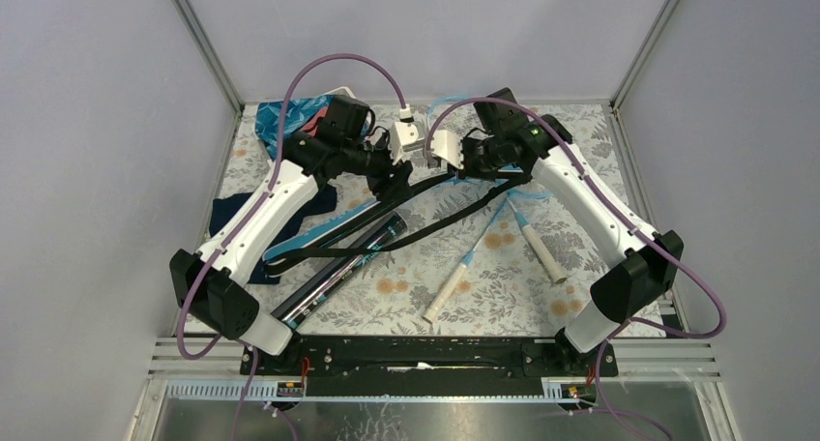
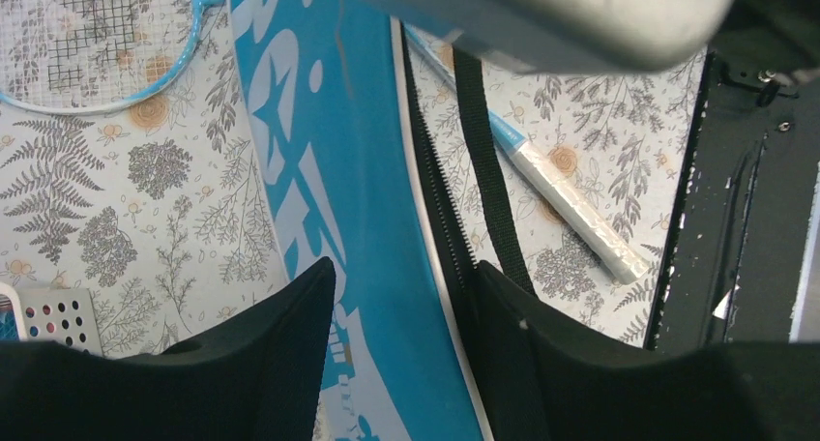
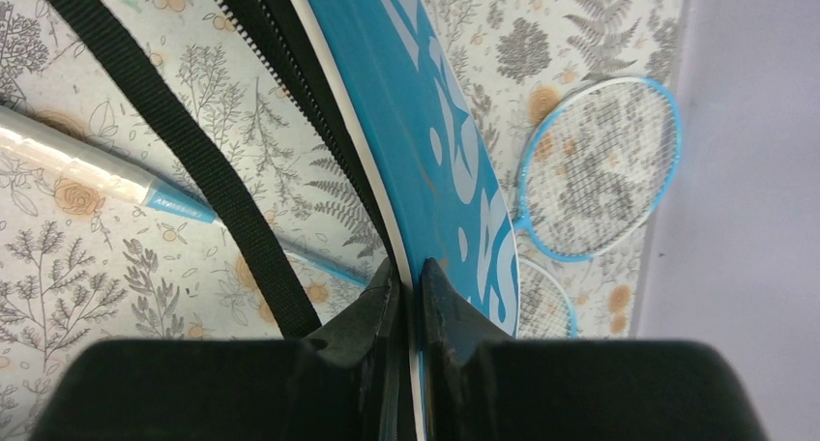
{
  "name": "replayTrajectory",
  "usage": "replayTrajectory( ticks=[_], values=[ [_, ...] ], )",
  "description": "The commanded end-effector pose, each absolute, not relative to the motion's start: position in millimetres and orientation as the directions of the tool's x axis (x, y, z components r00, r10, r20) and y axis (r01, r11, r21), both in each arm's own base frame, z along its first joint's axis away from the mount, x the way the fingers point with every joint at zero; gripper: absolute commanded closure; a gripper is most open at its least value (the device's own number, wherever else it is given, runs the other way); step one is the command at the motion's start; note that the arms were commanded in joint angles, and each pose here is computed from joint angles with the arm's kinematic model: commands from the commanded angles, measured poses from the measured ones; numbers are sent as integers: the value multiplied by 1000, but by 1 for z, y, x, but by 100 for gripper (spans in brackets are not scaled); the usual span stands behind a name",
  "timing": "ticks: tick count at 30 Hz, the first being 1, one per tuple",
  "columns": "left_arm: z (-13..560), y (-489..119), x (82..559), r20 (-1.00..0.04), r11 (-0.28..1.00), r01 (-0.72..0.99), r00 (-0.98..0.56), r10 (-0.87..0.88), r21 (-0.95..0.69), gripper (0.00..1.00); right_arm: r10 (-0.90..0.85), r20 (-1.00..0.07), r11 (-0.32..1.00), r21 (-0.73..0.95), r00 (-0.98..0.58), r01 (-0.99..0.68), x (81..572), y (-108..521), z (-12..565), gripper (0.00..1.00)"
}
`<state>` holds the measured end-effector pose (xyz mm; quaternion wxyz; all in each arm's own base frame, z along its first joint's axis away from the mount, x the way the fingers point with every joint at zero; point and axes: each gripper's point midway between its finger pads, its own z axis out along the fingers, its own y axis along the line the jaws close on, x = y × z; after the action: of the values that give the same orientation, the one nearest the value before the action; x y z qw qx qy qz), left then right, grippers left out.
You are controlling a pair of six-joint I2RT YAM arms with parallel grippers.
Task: Pack up the badminton gear
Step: Pick up the racket bag from the center of the board.
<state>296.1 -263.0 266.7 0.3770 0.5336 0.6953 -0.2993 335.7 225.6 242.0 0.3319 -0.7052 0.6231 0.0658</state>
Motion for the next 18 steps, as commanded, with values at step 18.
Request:
replayTrajectory(
  ticks=[18],
  values=[
    [238,-264,297,-822,265,963,-186,538,-44,37,-797,-556,21,-418,237,-908,321,228,252,100]
  ],
)
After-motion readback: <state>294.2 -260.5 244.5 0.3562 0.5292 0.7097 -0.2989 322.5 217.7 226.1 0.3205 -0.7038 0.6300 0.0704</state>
